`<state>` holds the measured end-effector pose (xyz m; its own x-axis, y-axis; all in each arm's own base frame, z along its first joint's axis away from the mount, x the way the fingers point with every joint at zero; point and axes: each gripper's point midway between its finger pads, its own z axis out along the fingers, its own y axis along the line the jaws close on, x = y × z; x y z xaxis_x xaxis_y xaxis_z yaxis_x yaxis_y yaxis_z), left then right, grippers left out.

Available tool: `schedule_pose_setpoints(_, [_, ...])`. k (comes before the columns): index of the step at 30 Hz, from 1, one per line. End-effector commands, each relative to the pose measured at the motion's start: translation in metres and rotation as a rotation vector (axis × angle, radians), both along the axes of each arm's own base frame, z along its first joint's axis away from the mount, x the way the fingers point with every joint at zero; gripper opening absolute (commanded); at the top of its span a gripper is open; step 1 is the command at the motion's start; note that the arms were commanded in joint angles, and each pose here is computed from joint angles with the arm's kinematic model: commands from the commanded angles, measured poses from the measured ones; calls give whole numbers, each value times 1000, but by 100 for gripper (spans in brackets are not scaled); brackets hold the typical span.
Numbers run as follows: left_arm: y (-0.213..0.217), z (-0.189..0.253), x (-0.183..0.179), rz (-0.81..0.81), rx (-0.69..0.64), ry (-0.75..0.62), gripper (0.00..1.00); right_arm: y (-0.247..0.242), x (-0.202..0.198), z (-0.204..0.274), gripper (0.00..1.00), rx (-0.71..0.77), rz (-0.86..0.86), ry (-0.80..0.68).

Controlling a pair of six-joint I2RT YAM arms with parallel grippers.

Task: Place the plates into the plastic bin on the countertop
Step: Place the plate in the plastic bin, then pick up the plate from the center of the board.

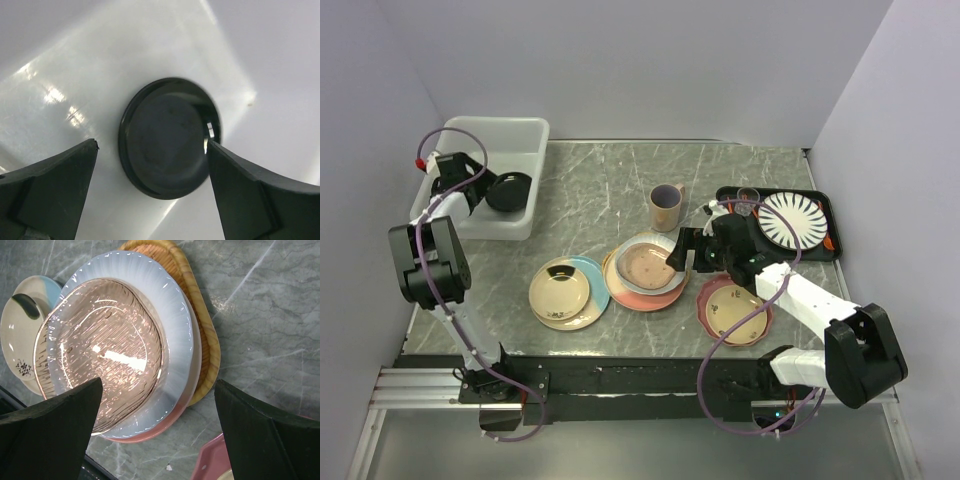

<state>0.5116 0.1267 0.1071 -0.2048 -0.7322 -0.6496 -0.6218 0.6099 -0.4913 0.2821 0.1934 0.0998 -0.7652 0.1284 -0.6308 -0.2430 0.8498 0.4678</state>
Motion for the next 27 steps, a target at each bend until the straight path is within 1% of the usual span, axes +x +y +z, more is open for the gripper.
schedule_pose_setpoints(1, [4, 55, 7, -4, 62, -151, 95, 5, 7, 20, 100, 18, 10, -61])
schedule_pose_setpoints(3, [1, 57, 6, -15, 58, -153, 96, 5, 7, 20, 100, 20, 10, -62])
schedule_pose_setpoints(5, [-1, 66, 6, -28, 61, -184, 96, 4, 8, 20, 100, 19, 9, -62])
schedule_pose_setpoints(6, [-7, 63, 4, -39, 58, -185, 96, 5, 8, 22, 100, 22, 10, -66])
schedule_pose_setpoints(7, [-8, 78, 6, -46, 64, -241, 96, 5, 7, 21, 100, 20, 13, -62])
schedule_pose_setpoints(9, [-24, 81, 4, -107, 50, -277, 96, 5, 7, 22, 100, 22, 11, -64])
schedule_pose_setpoints(10, [-26, 92, 3, -113, 60, -306, 98, 5, 7, 22, 100, 22, 13, -66])
schedule_pose_setpoints(13, [-48, 111, 2, -177, 75, -337, 99, 6, 5, 23, 100, 24, 19, -64])
schedule_pose_setpoints(15, [-63, 118, 0, -212, 55, -344, 99, 7, 5, 23, 100, 32, 24, -62])
schedule_pose_setpoints(16, [-71, 128, -3, -231, 37, -371, 99, 7, 4, 22, 100, 34, 23, -56])
schedule_pose_setpoints(18, [-89, 135, -7, -276, 21, -401, 99, 8, 4, 22, 100, 36, 29, -54])
schedule_pose_setpoints(19, [-95, 148, -12, -291, 27, -429, 99, 8, 4, 21, 100, 33, 30, -50])
schedule_pose_setpoints(20, [-101, 149, -15, -303, 28, -430, 99, 8, 3, 20, 100, 32, 28, -50])
schedule_pose_setpoints(21, [-115, 160, -19, -338, 37, -451, 99, 7, 3, 21, 100, 34, 26, -51])
schedule_pose_setpoints(23, [-129, 167, -24, -374, 42, -458, 99, 7, 2, 21, 100, 36, 25, -53])
schedule_pose_setpoints(27, [-170, 179, -39, -500, 42, -469, 99, 7, 2, 20, 100, 36, 29, -50])
